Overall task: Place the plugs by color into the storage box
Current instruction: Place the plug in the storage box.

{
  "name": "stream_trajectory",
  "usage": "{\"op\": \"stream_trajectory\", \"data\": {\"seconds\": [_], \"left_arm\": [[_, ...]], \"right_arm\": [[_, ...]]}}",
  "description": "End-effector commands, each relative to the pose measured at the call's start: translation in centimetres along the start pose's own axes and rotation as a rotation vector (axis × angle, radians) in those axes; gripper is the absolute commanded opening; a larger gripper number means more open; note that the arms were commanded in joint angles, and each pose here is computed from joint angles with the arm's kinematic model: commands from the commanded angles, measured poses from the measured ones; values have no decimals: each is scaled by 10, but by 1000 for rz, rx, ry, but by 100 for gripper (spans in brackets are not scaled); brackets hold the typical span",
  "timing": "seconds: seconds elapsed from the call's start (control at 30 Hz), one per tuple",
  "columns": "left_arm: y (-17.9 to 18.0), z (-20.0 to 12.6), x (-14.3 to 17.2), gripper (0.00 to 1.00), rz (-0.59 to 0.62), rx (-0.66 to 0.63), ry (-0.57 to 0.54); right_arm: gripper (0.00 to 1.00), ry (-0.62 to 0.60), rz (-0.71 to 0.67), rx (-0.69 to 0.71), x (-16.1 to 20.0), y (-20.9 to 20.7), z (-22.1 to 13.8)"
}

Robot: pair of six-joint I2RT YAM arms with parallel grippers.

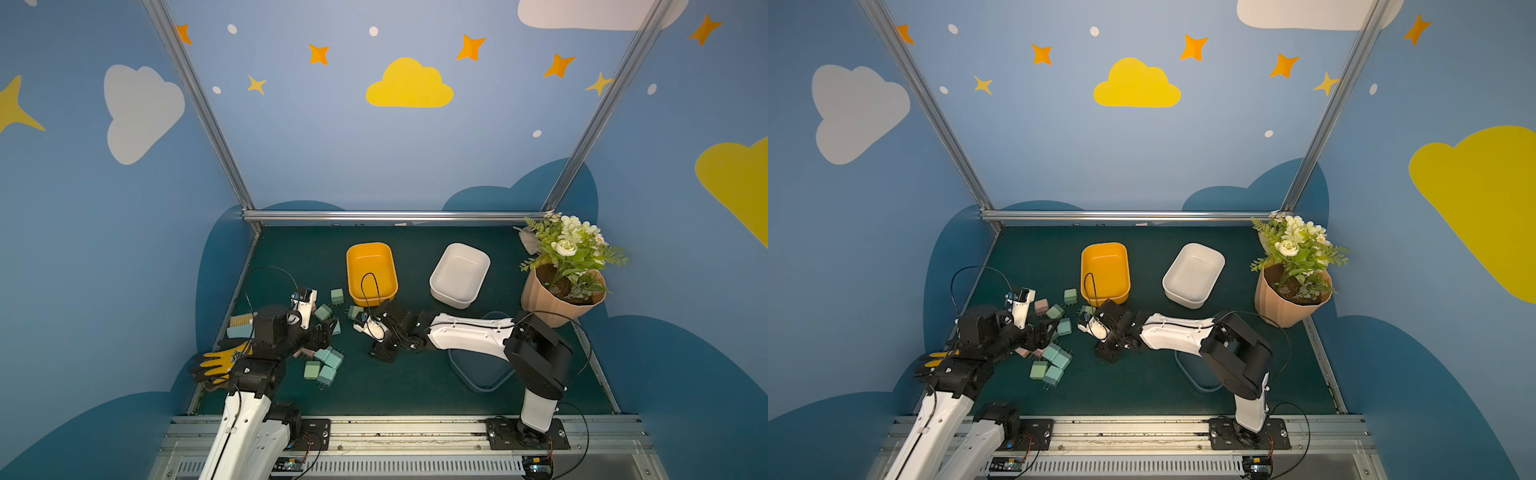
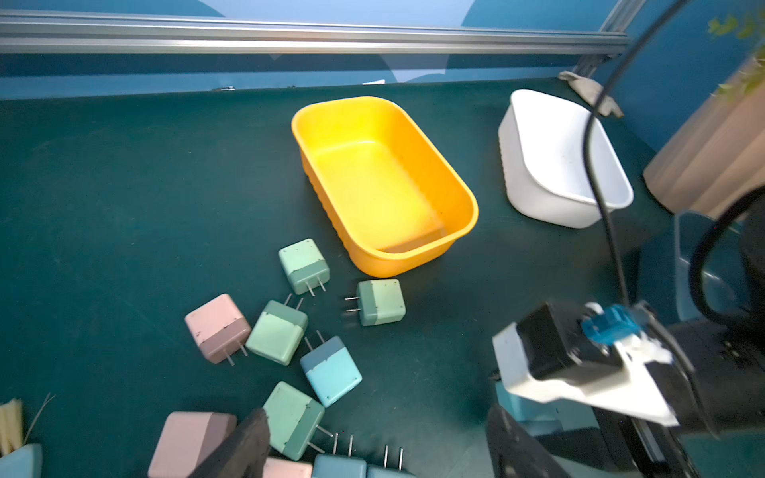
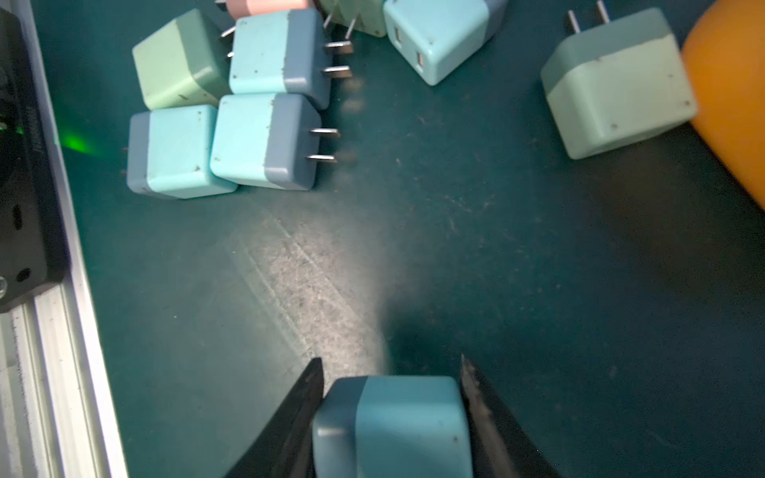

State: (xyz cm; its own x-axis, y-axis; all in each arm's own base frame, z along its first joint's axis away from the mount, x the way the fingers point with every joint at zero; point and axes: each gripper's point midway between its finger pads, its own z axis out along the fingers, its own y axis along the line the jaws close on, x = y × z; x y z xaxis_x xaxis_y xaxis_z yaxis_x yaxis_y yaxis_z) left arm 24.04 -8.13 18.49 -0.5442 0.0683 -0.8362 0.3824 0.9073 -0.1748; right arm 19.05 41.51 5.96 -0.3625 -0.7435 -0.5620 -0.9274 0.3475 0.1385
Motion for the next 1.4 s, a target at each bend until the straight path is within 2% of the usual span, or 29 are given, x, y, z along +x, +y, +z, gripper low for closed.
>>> {"op": "stream_trajectory", "data": {"seconds": [0.0,0.4,0.6,0.73,0.77,0.83,0.87,0.93,1.13,1.23,1.37], "left_arm": [[-31,-1,-8,81,49,175,-49],[-95,-21,-18,80,207,502,-153],[-116,-26,-27,77,274,554,-187],[-128,-22,-32,77,274,575,-181],[-131,-20,-34,78,271,580,-176],[-141,-17,-39,78,275,596,-169],[-148,-15,-39,77,286,611,-164],[-164,-12,-40,78,326,632,-162],[-205,9,-31,79,404,695,-175],[-216,28,-31,79,395,692,-156],[-236,40,-29,79,428,730,-122]], "right_arm": [[31,-32,61,29,-6,-11,-19],[29,-4,189,123,4,-47,-66],[28,-2,292,208,22,-62,-110],[23,-10,396,314,40,-80,-140],[19,-15,420,333,44,-83,-146],[3,-13,478,385,54,-91,-160],[0,-12,512,419,61,-97,-166],[0,-3,604,496,78,-108,-177],[0,6,782,577,118,-117,-206],[0,-52,902,643,140,-123,-223],[0,-162,1095,843,183,-139,-249]]}}
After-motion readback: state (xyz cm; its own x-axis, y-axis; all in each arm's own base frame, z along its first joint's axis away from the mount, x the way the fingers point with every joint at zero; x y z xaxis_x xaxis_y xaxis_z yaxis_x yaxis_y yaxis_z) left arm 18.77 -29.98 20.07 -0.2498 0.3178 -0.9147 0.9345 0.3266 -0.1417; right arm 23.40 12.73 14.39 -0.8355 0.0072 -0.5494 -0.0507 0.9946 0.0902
